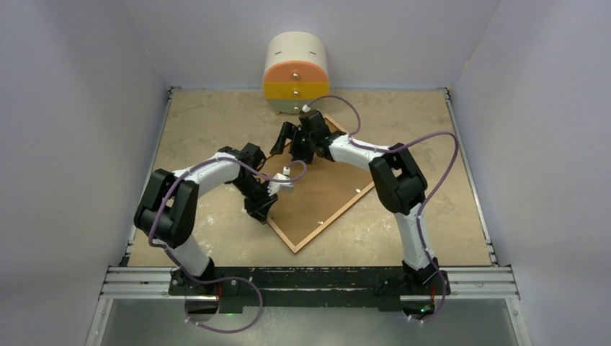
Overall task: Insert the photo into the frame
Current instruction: Adjust the photo frame at the center of the board.
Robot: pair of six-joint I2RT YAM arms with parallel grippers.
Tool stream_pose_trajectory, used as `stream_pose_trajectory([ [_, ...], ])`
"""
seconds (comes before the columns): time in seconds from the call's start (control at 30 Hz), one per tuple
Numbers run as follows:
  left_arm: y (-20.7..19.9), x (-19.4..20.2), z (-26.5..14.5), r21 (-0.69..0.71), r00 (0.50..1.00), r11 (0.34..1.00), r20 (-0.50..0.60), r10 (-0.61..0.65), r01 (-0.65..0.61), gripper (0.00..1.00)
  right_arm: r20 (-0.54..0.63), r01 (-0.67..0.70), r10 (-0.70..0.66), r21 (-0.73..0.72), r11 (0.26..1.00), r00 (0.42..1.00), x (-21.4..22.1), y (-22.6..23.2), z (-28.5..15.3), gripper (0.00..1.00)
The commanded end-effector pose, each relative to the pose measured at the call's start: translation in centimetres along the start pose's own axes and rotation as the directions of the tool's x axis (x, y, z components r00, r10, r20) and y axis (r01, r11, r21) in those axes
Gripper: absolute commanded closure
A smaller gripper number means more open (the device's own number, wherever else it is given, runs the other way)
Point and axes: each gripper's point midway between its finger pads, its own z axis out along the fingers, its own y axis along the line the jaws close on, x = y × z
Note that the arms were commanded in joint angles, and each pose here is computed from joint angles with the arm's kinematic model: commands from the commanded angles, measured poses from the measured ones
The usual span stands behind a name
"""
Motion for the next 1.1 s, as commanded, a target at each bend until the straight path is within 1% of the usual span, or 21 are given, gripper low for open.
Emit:
stream_pose_trajectory([
  [0.0, -0.8, -3.8, -4.5, -0.066, 0.978, 0.979, 0.069, 0.196, -0.191, 0.78, 0.070, 0.024, -0.026, 0.031, 0.999, 0.997, -3.2, 1.6, -5.7, 0.05],
  [0.07, -2.0, -4.2, -6.7, -0.042, 0.971, 0.974, 0.077, 0.227, -0.224, 0.71, 0.092, 0.023, -0.030, 0.074, 0.997, 0.995, -3.5, 1.1, -7.7, 0.05],
  [0.13, -1.6, -4.8, -9.1, -0.072, 0.962, 0.966, 0.097, 0.255, -0.249, 0.68, 0.124, 0.019, -0.035, 0.123, 0.992, 0.992, -3.3, 0.1, -10.0, 0.04],
  [0.17, -0.7, -5.1, -10.2, -0.107, 0.958, 0.961, 0.109, 0.266, -0.254, 0.68, 0.142, 0.006, -0.027, 0.148, 0.989, 0.989, -3.2, -0.6, -11.2, 0.04],
  [0.23, 2.6, -5.9, -12.4, -0.213, 0.956, 0.948, 0.126, 0.265, -0.235, 0.67, 0.189, -0.046, 0.011, 0.177, 0.983, 0.982, -3.3, -2.1, -14.3, 0.04],
  [0.27, 4.9, -6.0, -13.3, -0.271, 0.961, 0.942, 0.135, 0.243, -0.200, 0.68, 0.204, -0.084, 0.043, 0.197, 0.977, 0.978, -3.0, -3.4, -15.6, 0.03],
  [0.33, 9.8, -6.2, -14.8, -0.369, 0.970, 0.925, 0.176, 0.165, -0.091, 0.68, 0.237, -0.158, 0.104, 0.224, 0.962, 0.966, -2.1, -6.1, -18.3, 0.02],
  [0.43, 16.5, -5.7, -15.7, -0.444, 0.973, 0.893, 0.230, 0.035, 0.073, 0.69, 0.274, -0.257, 0.186, 0.253, 0.933, 0.943, 0.1, -10.3, -21.8, 0.01],
  [0.5, 20.1, -5.0, -15.8, -0.498, 0.967, 0.852, 0.251, -0.040, 0.164, 0.71, 0.275, -0.296, 0.219, 0.280, 0.913, 0.936, 1.9, -12.6, -23.5, 0.01],
  [0.57, 22.1, -4.7, -15.3, -0.519, 0.960, 0.828, 0.267, -0.081, 0.214, 0.71, 0.269, -0.327, 0.247, 0.312, 0.892, 0.931, 3.5, -14.7, -24.7, 0.01],
  [0.7, 23.3, -4.2, -13.7, -0.508, 0.952, 0.824, 0.281, -0.118, 0.251, 0.71, 0.260, -0.378, 0.304, 0.313, 0.871, 0.916, 5.8, -17.8, -25.0, 0.01],
  [0.77, 23.4, -3.5, -12.9, -0.503, 0.953, 0.825, 0.270, -0.134, 0.258, 0.72, 0.253, -0.388, 0.322, 0.282, 0.877, 0.912, 6.0, -17.9, -24.4, 0.01],
  [0.83, 22.7, -2.7, -11.5, -0.471, 0.954, 0.843, 0.260, -0.148, 0.259, 0.72, 0.241, -0.392, 0.336, 0.245, 0.887, 0.911, 5.8, -17.6, -23.5, 0.01],
  [0.93, 20.7, -2.0, -9.3, -0.405, 0.963, 0.885, 0.225, -0.147, 0.230, 0.73, 0.196, -0.392, 0.353, 0.214, 0.895, 0.915, 5.5, -17.3, -21.9, 0.01],
  [1.07, 16.8, -1.4, -6.2, -0.323, 0.984, 0.935, 0.138, -0.109, 0.149, 0.74, 0.147, -0.399, 0.377, 0.167, 0.902, 0.914, 4.4, -16.8, -19.6, 0.01],
])
